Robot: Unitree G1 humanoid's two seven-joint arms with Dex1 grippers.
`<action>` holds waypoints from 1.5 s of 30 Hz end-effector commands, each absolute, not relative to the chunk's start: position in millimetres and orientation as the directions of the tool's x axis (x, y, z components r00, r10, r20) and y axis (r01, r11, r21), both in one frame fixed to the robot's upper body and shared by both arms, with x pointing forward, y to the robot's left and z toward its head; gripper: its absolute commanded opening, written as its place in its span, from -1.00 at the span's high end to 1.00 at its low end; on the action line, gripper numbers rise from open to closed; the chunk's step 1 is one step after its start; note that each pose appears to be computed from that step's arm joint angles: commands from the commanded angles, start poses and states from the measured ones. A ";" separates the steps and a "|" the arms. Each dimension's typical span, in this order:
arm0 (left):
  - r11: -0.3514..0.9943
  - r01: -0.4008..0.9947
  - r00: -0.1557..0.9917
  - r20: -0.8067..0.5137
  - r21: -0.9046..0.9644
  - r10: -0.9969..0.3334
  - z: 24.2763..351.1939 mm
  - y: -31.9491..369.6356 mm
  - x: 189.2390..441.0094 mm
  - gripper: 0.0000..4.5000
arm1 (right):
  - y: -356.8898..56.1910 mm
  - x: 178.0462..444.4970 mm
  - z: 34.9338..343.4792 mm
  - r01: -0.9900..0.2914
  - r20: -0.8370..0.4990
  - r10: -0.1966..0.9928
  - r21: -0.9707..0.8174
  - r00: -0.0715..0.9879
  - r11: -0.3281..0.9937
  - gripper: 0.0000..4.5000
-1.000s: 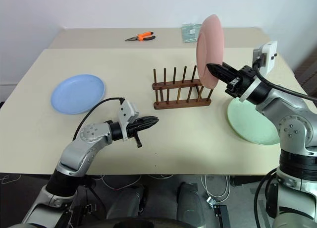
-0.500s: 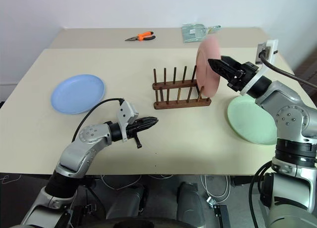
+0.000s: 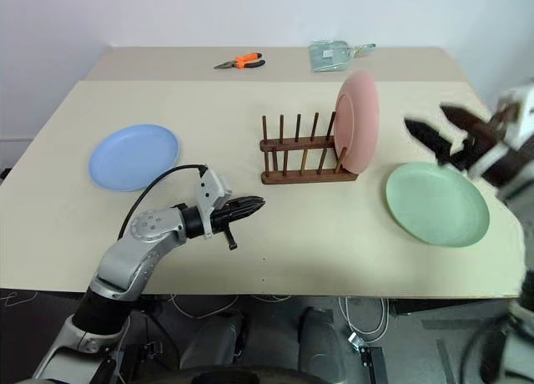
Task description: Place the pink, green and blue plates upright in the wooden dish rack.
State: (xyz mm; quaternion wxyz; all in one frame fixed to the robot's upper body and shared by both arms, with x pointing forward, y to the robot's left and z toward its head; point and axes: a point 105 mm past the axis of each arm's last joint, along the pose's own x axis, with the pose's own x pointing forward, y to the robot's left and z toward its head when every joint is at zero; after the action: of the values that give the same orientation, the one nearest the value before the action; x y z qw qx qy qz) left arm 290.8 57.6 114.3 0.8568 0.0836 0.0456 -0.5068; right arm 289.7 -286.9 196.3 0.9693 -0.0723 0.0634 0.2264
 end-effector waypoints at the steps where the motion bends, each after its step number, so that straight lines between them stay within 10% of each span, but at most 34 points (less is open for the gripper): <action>1: 0.428 0.895 0.442 -0.134 0.124 -0.887 123.1 49.2 287.5 0.93 | -260.2 277.5 172.8 -0.527 -0.293 0.456 -0.241 0.840 0.815 -0.98; 8: 0.401 0.908 0.416 -0.132 0.125 -0.900 124.0 42.6 288.9 0.93 | -276.4 281.1 107.7 -0.420 -0.483 0.203 -0.398 0.852 0.816 -0.88; 17: 0.400 0.908 0.415 -0.136 0.127 -0.900 122.8 44.0 288.8 0.93 | -294.9 292.5 113.5 -0.305 -0.431 0.105 -0.428 0.896 0.851 0.95; 26: 0.450 0.881 0.467 -0.121 0.142 -0.876 123.7 55.0 298.3 0.93 | -288.3 311.7 258.2 -0.138 0.096 0.188 -0.383 0.978 0.913 0.98; 31: 0.501 0.851 0.519 -0.105 0.158 -0.849 125.7 66.8 308.4 0.93 | -224.2 286.1 357.2 -0.511 0.462 0.500 -0.112 0.732 0.852 0.98; 37: 0.521 0.838 0.538 -0.088 0.162 -0.838 128.0 73.0 309.5 0.93 | -144.7 259.3 372.8 -0.854 0.538 0.722 -0.007 0.435 0.520 0.98; 45: 0.523 0.837 0.539 -0.085 0.162 -0.838 126.2 70.9 303.0 0.93 | -121.1 303.1 324.5 -0.825 0.470 0.678 0.327 0.566 0.461 0.98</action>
State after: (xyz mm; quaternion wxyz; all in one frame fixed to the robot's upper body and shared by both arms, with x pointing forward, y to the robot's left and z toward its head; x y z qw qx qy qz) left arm 306.7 74.3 113.1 0.8750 0.0855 0.0264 -0.4758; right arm 304.6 -119.0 318.4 0.8492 0.2538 -0.1241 0.4462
